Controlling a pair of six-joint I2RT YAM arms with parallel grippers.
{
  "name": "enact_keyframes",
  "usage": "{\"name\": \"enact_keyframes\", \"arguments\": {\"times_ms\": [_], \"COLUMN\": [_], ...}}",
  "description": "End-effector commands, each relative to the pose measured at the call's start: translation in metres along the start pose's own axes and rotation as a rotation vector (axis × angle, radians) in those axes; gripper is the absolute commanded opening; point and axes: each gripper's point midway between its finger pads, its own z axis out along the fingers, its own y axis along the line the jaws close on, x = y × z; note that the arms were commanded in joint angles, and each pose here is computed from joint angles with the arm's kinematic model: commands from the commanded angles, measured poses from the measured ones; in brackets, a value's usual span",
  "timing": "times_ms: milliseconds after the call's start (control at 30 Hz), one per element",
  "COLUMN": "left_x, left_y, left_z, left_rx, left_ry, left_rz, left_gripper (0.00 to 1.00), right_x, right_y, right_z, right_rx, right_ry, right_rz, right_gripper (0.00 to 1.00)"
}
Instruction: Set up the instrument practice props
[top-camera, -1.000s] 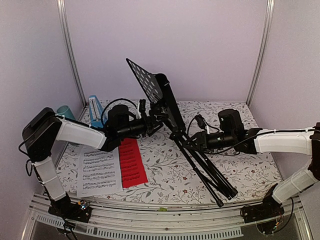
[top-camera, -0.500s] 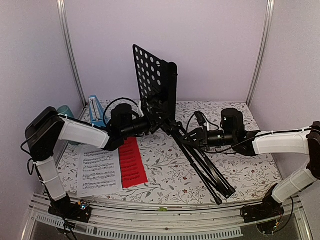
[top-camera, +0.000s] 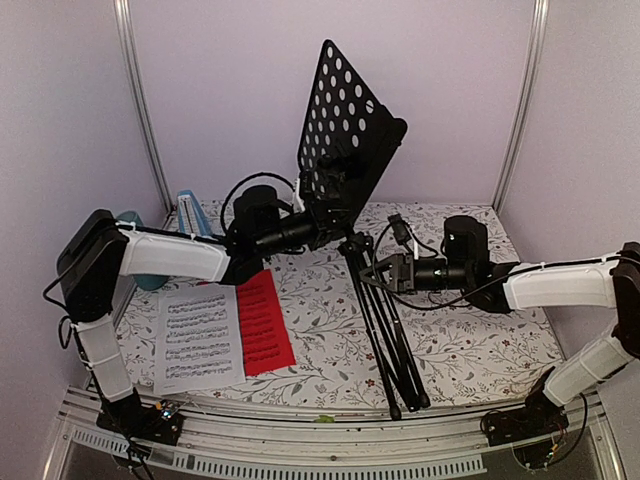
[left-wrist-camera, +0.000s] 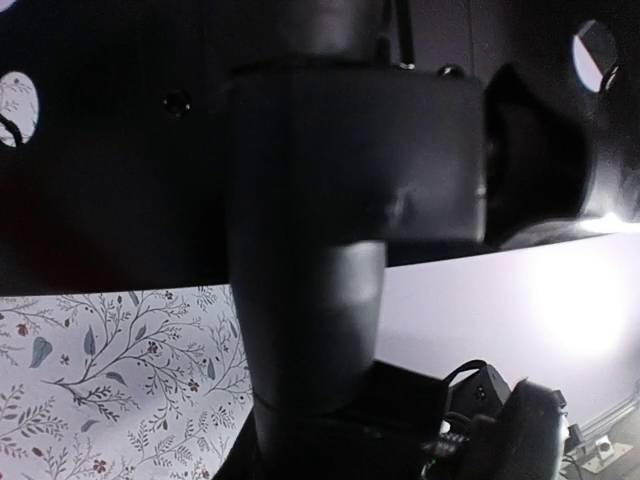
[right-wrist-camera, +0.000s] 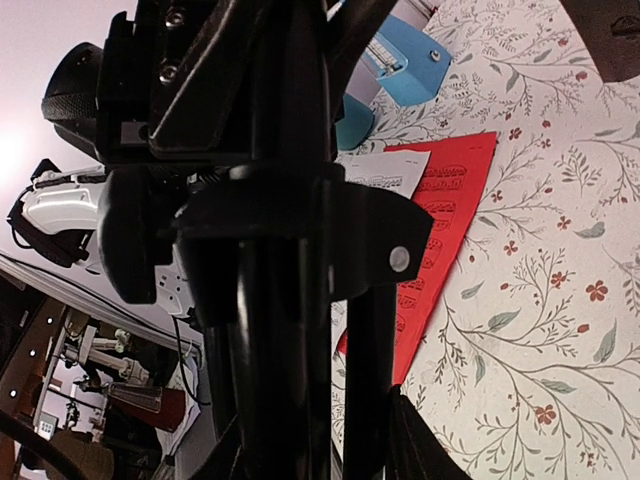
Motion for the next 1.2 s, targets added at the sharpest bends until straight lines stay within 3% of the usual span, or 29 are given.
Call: {"name": "enact_keyframes", "arguments": {"times_ms": [0, 133, 233, 400, 467, 567, 800, 1167], "left_x": [-0.036, -0.053, -0.061, -0.082, -0.089, -0.099, -0.11, -0.107], "left_y": [-0.034, -0.081, -0.111, -0.154, -0.174, -0.2, -0.248, -0.281], "left_z": [-0.001, 0.001, 0.008, 0.003, 0.0, -0.005, -0.012, -0.013], "left_rx": [0.019, 0.061, 0.076, 0.102, 0.13, 0.153, 0.232, 0.292], "left_ry": [-0.086, -0.126, -0.128, -0.218, -0.256, -0.318, -0.421, -0.465], "left_rz": [0.287, 0.488, 0.592, 0.707, 0.751, 0.811, 0.863, 0.875], "left_gripper": [0.0, 0.0, 0.0, 0.0, 0.0, 0.0, 0.0, 0.0], "right_x": [-0.057, -0.074, -0.092, -0.113, -0.115, -0.115, -0.1, -0.085], "right_y": [0.069, 0.056, 0.049, 0.048, 0.047, 0.044, 0.015, -0.023], "right_z": [-0.018, -0.025, -0.038, -0.065, -0.073, -0.081, -0.076, -0.047], "right_rx": [-0.121, 0.027, 0.149, 0.291, 0.326, 0.362, 0.464, 0.536], "right_ry": [-0.196, -0.255, -0.327, -0.437, -0.459, -0.471, -0.434, -0.38], "right_rz": [-0.326, -0.355, -0.382, -0.417, -0.422, -0.425, -0.397, -0.336], "right_gripper": [0.2, 0.61, 0.73, 0.82, 0.93, 0.99, 0.99, 0.99]}}
